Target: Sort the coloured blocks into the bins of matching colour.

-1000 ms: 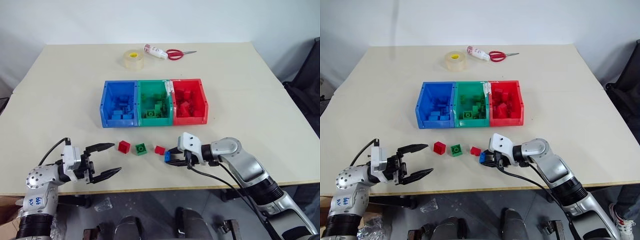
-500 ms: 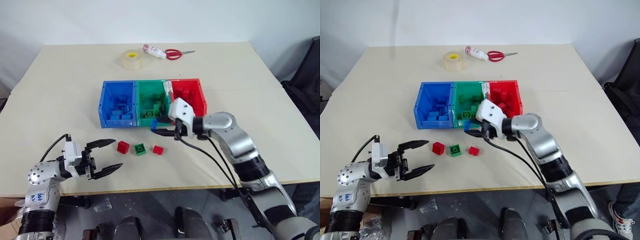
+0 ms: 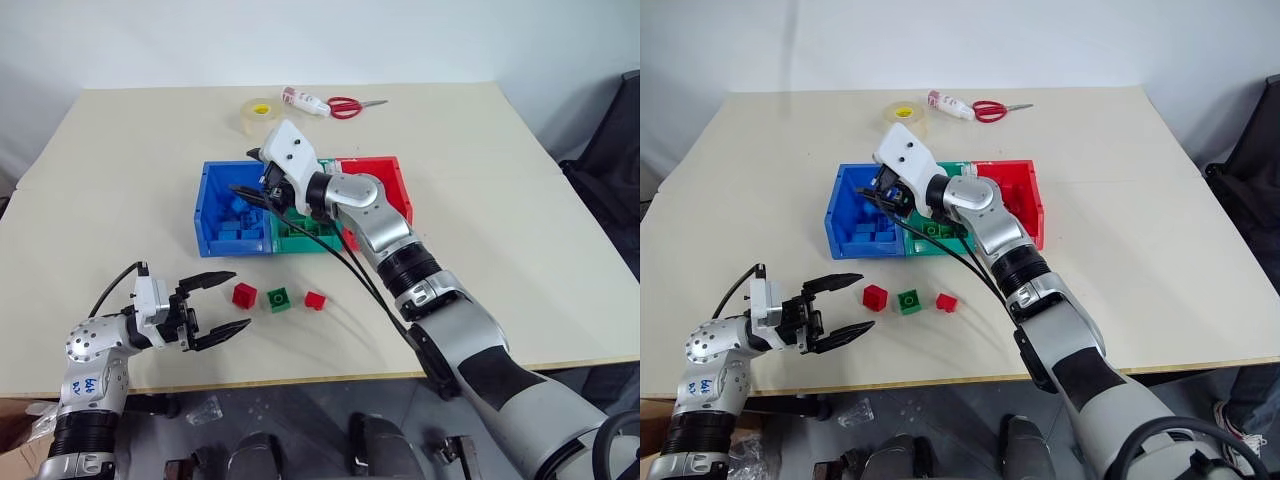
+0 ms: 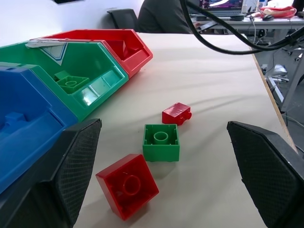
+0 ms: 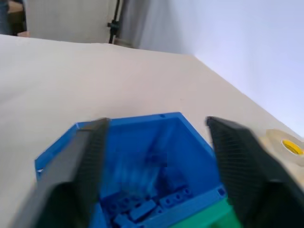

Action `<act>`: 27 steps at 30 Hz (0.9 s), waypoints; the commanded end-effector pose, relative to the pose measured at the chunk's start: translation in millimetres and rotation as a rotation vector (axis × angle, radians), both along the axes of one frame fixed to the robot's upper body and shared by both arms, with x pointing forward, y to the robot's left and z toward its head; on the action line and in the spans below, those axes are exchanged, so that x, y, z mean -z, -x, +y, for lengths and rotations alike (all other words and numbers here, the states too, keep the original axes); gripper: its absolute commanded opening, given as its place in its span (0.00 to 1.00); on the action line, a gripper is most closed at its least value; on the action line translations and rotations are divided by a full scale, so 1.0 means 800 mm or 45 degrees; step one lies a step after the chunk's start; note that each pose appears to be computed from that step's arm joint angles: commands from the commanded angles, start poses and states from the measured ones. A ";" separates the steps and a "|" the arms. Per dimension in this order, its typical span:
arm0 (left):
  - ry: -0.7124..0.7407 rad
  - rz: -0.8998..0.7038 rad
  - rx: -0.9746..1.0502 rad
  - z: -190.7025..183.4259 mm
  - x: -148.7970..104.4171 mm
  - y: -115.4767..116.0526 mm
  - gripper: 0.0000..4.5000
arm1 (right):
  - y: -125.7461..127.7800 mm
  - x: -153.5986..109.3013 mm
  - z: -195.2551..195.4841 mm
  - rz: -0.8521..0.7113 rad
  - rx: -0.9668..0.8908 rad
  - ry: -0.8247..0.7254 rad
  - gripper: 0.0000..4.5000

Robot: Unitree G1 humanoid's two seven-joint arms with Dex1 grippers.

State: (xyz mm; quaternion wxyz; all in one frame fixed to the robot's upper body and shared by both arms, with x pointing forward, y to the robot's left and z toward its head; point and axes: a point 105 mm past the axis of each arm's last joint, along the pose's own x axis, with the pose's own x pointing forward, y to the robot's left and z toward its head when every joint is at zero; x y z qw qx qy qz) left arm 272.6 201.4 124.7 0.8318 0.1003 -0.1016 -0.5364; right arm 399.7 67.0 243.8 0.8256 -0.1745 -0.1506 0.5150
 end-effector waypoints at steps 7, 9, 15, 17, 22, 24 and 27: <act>0.008 -0.021 -0.016 0.004 -0.002 0.002 1.00 | 0.052 0.032 -0.066 -0.044 -0.273 0.121 1.00; 0.009 -0.017 -0.016 0.003 -0.001 0.002 1.00 | 0.058 0.040 -0.088 -0.038 -0.270 0.150 1.00; -0.013 0.009 -0.048 0.010 0.007 0.009 1.00 | 0.098 0.082 -0.178 0.124 -0.282 0.319 1.00; -0.018 0.014 -0.060 0.014 0.008 0.014 1.00 | 0.113 0.097 -0.215 0.220 -0.259 0.402 1.00; -0.023 0.018 -0.083 0.020 0.009 0.018 1.00 | 0.138 0.111 -0.264 0.361 -0.184 0.503 1.00; -0.024 0.017 -0.088 0.021 0.009 0.019 1.00 | 0.142 0.113 -0.274 0.386 -0.159 0.532 1.00; -0.025 0.014 -0.089 0.021 0.007 0.018 1.00 | 0.143 0.113 -0.274 0.390 -0.151 0.538 1.00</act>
